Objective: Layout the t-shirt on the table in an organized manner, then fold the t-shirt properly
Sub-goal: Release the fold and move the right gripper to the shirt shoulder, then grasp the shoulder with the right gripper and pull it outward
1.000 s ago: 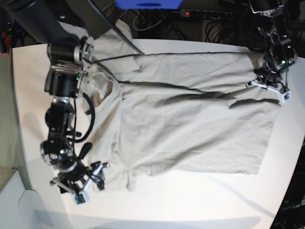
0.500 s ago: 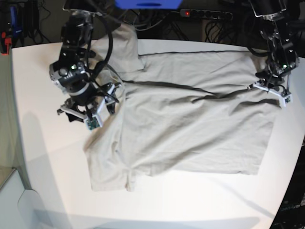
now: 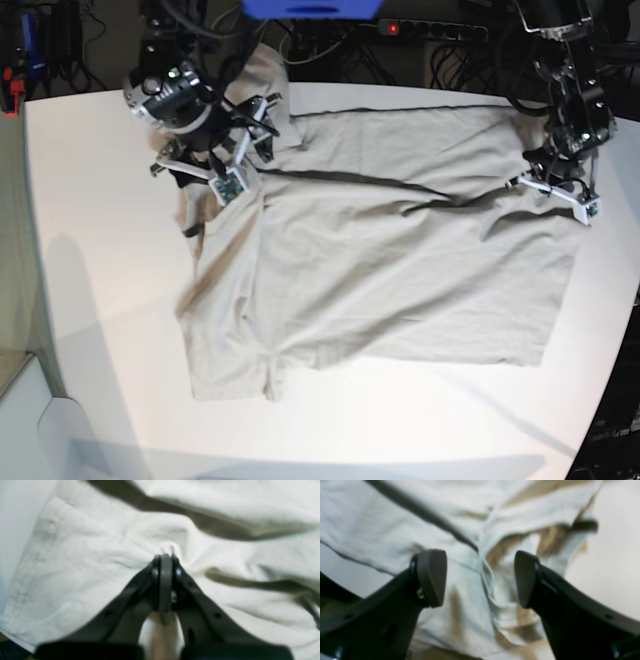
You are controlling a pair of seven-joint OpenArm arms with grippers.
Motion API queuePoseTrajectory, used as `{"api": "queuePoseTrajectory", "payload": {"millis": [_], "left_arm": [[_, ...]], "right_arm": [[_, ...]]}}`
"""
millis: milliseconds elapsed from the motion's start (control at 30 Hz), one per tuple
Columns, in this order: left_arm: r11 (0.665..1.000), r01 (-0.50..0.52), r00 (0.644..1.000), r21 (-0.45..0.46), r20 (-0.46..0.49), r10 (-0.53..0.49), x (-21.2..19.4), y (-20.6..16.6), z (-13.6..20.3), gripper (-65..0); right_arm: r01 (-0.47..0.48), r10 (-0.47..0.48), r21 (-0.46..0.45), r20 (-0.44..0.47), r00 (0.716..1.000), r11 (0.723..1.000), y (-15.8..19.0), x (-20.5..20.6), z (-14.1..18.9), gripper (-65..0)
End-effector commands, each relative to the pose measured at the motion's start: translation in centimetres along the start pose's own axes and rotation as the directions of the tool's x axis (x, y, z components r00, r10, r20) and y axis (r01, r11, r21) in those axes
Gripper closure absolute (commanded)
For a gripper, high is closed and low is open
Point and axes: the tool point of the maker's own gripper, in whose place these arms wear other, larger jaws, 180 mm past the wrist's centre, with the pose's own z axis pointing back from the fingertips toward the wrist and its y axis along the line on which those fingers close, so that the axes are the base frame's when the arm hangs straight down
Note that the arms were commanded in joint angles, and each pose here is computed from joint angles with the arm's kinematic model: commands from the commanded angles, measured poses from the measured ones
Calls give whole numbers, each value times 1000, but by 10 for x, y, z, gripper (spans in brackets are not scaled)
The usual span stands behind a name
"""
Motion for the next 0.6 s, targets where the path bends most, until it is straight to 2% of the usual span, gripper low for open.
{"api": "queuePoseTrajectory", "payload": {"millis": [0,267,333,467,567], "left_arm": [[1000,5,1000,14,-23,-4,-3,3,1,-4],[1000,9,999,22,-44,-8,-13,8,2,-4],[1000,10,999,23,-43,-9,-13,8,2,-4],[1000,11,999,24,-43,-10,-13,9,2,-4],[1000,12,999,25,-42,-11,-12,9,2,-4]], "right_arm": [[4,-4,11,66,998,1000,3,17,2,-415],[20,-21,40,24,999,999,10,2,-7,-412],[23,-24,46,16,1000,999,11,0,-9,-393],[26,-27,50,14,1000,998,8,2,-18,-292],[20,-20,57,-3,1000,998,6,-1,-26,-192]]}}
